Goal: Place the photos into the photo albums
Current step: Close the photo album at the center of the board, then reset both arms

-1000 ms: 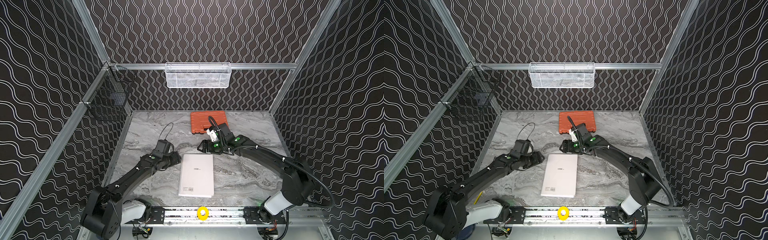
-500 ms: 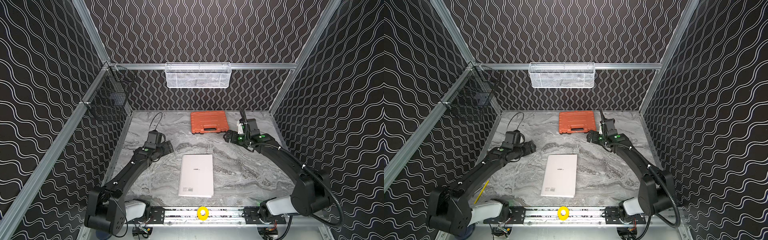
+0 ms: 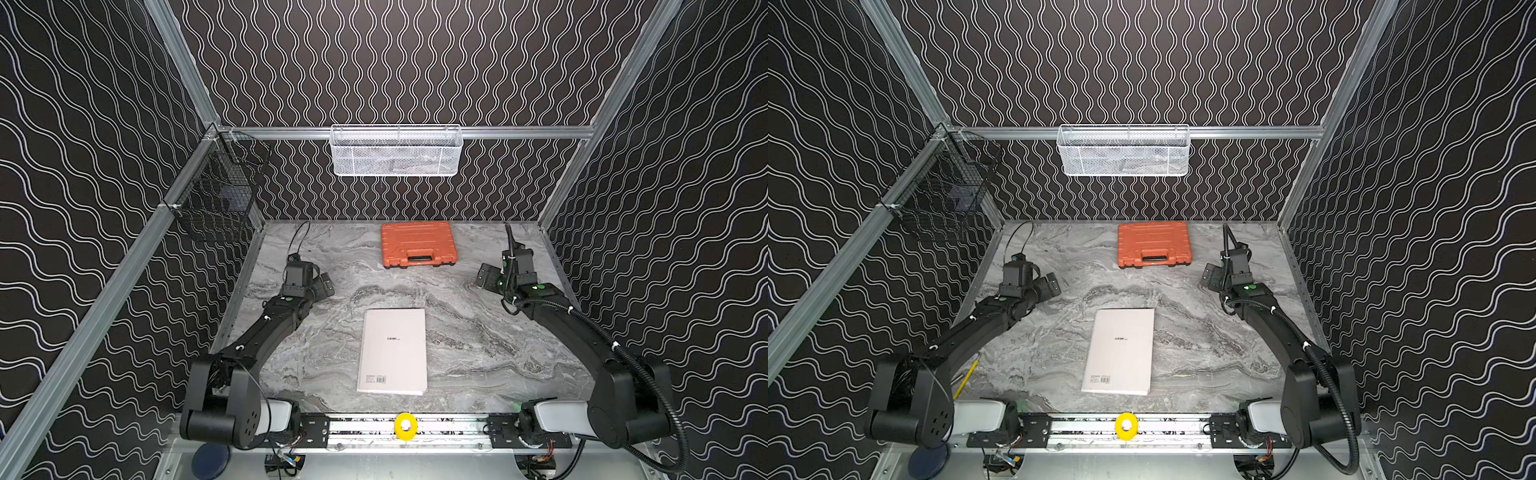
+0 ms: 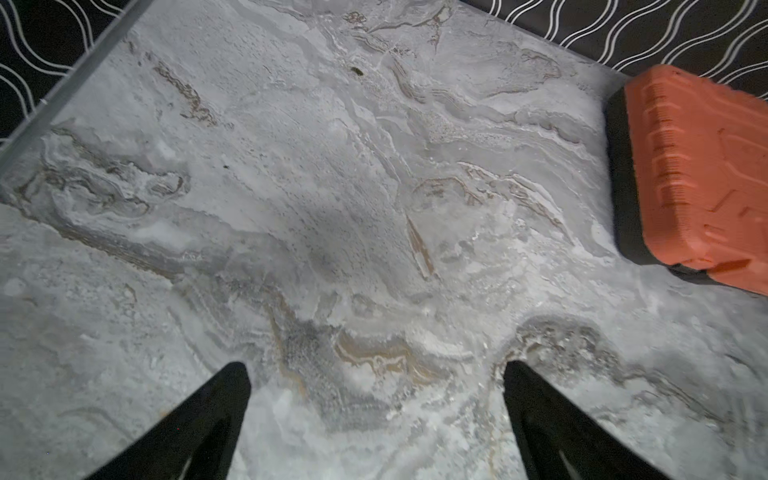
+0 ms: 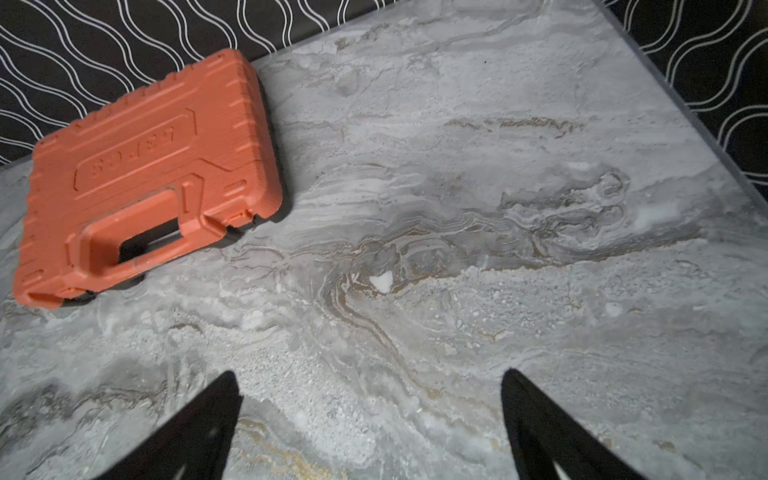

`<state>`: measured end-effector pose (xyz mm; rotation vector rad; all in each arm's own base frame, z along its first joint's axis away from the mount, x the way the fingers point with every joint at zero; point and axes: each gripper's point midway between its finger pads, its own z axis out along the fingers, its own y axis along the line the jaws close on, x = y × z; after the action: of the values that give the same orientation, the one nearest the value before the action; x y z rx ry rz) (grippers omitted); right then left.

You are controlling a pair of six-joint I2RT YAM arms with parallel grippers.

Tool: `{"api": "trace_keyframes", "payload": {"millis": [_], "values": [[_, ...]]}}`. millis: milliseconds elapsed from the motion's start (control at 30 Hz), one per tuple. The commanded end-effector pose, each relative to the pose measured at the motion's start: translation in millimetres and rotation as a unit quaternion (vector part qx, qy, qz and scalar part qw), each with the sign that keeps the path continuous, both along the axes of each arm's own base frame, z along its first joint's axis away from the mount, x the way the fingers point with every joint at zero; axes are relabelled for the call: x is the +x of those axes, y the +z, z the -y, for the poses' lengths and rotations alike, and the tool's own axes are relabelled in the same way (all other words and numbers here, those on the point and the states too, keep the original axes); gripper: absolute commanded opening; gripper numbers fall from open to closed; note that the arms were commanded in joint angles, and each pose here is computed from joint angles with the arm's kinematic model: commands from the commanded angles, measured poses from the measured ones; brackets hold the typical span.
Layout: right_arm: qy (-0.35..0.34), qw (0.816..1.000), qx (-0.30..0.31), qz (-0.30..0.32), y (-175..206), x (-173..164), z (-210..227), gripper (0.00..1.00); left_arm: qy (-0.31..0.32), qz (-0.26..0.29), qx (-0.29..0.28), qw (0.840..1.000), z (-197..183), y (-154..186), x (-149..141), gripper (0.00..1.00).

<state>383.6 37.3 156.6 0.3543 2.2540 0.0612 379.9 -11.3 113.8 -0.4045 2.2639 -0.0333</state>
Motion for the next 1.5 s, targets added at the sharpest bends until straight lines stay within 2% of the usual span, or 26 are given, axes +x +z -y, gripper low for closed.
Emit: {"api": "trace_keyframes", "payload": {"millis": [0, 200, 300, 333, 500, 567, 667, 733, 800, 833, 900, 967, 1100, 1233, 1367, 1467], "values": [[0.011, 0.997, -0.027, 0.077, 25.7, 14.6, 2.2, 0.99, 0.006, 0.048, 0.057, 0.997, -15.9, 11.4, 16.9, 0.99], [0.018, 0.990, -0.075, 0.115, 32.4, 14.5, 10.2, 0.99, -0.005, 0.073, 0.125, 0.989, -33.2, -2.5, 23.5, 0.99], [0.014, 0.986, -0.098, 0.138, 38.1, 13.4, 16.2, 0.98, -0.028, 0.068, 0.116, 0.991, -35.2, -14.4, 27.4, 0.99], [0.013, 0.984, -0.105, 0.145, 38.9, 12.9, 17.6, 0.98, -0.040, 0.071, 0.133, 0.988, -35.3, -13.0, 30.6, 0.99], [0.008, 0.979, -0.128, 0.159, 35.5, 8.7, 25.5, 0.97, -0.082, 0.118, 0.155, 0.977, -26.3, -16.1, 28.1, 0.99], [-0.004, 0.976, -0.134, 0.170, 35.8, 5.3, 31.1, 0.97, -0.082, 0.140, 0.147, 0.976, -26.9, -27.4, 25.8, 0.99], [-0.029, 0.972, -0.150, 0.177, 34.9, -0.1, 43.7, 0.97, -0.126, 0.137, 0.136, 0.973, -13.8, -34.7, 30.0, 0.99], [-0.034, 0.972, -0.150, 0.179, 32.5, -2.1, 46.8, 0.97, -0.134, 0.146, 0.140, 0.970, -11.2, -36.7, 27.8, 0.99], [-0.040, 0.969, -0.155, 0.187, 30.2, -4.2, 50.2, 0.97, -0.111, 0.168, 0.144, 0.969, -16.6, -38.1, 18.1, 0.99], [-0.044, 0.968, -0.155, 0.194, 30.4, -5.0, 51.9, 0.97, -0.107, 0.197, 0.148, 0.963, -17.1, -34.0, 15.3, 0.99], [-0.053, 0.964, -0.162, 0.203, 26.8, -7.8, 56.0, 0.97, -0.109, 0.175, 0.144, 0.968, -17.2, -39.8, 13.2, 0.99], [-0.055, 0.961, -0.168, 0.213, 24.3, -10.7, 57.9, 0.97, -0.114, 0.190, 0.147, 0.964, -14.9, -36.4, 16.5, 0.99], [-0.046, 0.957, -0.175, 0.228, 6.0, -13.5, 57.2, 0.97, -0.117, 0.182, 0.144, 0.966, -13.9, -38.3, 15.7, 0.99], [-0.018, 0.954, -0.156, 0.256, -11.2, -14.2, 53.7, 0.97, -0.118, 0.181, 0.145, 0.965, -13.9, -38.0, 16.0, 0.99], [0.000, 0.954, -0.158, 0.256, -21.7, -7.2, 53.0, 0.97, -0.118, 0.186, 0.146, 0.964, -13.5, -36.8, 17.0, 0.99], [-0.007, 0.958, -0.121, 0.261, -30.8, -11.9, 65.7, 0.96, -0.118, 0.185, 0.146, 0.965, -13.5, -37.1, 16.8, 0.99]]}}
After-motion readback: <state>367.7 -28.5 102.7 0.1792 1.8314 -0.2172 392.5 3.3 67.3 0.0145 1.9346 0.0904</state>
